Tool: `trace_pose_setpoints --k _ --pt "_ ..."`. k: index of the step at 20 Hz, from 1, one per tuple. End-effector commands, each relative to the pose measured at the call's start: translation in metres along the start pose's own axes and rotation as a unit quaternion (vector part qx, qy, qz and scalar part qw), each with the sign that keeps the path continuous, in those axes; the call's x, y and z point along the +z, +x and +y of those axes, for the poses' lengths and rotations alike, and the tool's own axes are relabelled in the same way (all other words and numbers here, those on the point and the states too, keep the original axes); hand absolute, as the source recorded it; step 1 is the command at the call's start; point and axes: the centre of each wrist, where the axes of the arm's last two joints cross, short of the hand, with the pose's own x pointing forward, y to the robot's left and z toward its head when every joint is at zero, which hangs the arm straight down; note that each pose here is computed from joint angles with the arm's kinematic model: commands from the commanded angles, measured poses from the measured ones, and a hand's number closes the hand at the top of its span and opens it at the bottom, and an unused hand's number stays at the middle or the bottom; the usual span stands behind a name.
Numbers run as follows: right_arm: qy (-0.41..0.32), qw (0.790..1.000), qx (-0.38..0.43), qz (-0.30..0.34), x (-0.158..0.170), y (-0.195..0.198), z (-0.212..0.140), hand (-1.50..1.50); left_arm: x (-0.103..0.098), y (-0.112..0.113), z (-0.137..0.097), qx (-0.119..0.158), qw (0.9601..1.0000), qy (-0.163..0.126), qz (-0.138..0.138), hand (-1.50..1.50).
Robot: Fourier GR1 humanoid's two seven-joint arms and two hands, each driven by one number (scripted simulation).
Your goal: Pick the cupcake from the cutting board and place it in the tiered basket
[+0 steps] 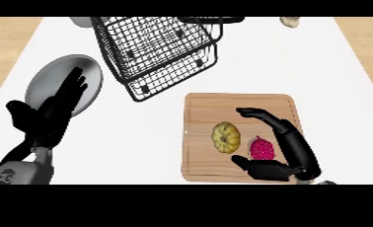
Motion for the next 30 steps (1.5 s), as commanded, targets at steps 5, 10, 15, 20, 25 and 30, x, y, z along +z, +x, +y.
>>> trace_pose_setpoints --k 5,10,15,20,25,30 --pt "0.044 0.98 0.185 -0.066 0.024 0.05 -0.051 -1.5 0.017 -0.016 0.004 0.01 0.9997 -0.007 0.022 0.0" --pt "0.134 0.918 0.374 0.001 0.018 0.084 -0.087 -1.5 0.01 0.005 0.001 -0.003 0.9999 -0.008 0.015 0.0" --pt "0.275 0.847 0.446 0.092 0.038 0.11 -0.073 -1.5 0.015 -0.002 -0.015 0.016 0.9996 -0.007 0.022 0.0" --pt "0.277 0.84 0.451 0.12 0.035 0.144 -0.038 -1.5 0.029 0.002 -0.01 0.017 0.9997 -0.013 0.011 0.0" --pt "0.231 0.855 0.444 0.134 0.028 0.138 -0.01 -1.5 0.012 0.009 0.003 0.002 0.9998 -0.015 0.015 0.0" --pt "0.227 0.837 0.463 0.18 0.033 0.082 0.007 -1.5 0.018 0.014 -0.003 0.005 0.9998 -0.012 0.011 0.0"
